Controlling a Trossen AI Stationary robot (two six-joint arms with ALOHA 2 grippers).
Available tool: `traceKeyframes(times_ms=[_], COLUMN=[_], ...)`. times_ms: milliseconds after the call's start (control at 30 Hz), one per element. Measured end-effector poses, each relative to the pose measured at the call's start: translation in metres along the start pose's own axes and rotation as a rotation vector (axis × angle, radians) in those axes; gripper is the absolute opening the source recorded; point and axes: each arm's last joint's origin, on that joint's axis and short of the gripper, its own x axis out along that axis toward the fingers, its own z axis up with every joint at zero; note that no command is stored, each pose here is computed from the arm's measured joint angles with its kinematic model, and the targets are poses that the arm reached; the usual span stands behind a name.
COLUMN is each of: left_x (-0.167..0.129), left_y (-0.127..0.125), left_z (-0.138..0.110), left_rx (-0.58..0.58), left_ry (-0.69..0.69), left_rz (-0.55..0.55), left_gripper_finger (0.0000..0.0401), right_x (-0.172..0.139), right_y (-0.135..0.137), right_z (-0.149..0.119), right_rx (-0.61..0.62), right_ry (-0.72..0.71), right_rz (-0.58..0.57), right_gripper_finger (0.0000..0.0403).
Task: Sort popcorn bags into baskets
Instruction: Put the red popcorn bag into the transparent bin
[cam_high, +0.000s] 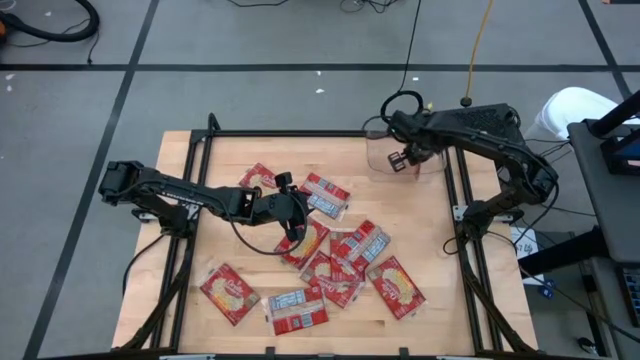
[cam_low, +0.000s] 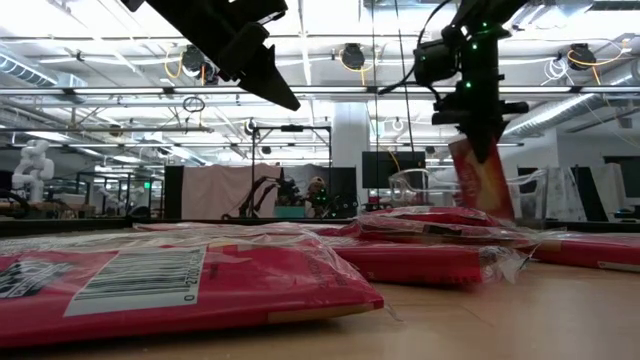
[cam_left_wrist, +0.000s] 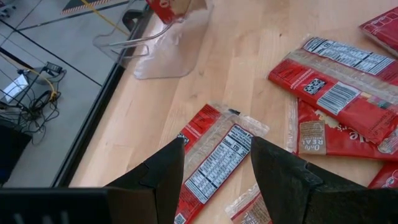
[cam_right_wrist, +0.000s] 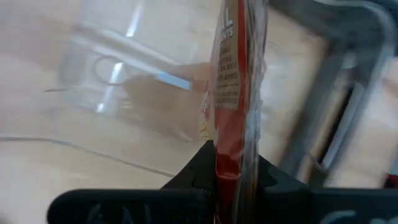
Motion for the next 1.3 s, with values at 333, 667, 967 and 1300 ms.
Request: traceKeyframes(times_ms=[333, 667, 967, 1300], left_x=[0.000, 0.000, 0.000, 0.000], left_y=[0.000, 0.000, 0.000, 0.000], left_z=[0.000, -0.003, -0.003, -0.003], left_rx=[-0.007, -0.008, -0.012, -0.010], left_ry=[0.001, 0.029, 0.030, 0.033], left_rz=[0.000, -0.001, -0.001, -0.002], left_gripper_finger=[0.0191, 0.0191, 0.0191, 0.0191], right_x=[-0.003, -0.002, 0.023, 0.021], right_y=[0.009, -0.006, -0.006, -0.012], right_z=[-0.005, -0.006, 0.003, -0.003], right_rx=[-0.001, 0.073, 0.103, 0.144], right_ry=[-0.020, -0.080, -0.164, -0.063], right_rz=[-0.008, -0.265, -0.203, -0.185], right_gripper_finger=[0.0020, 0.0020, 0.0020, 0.0020])
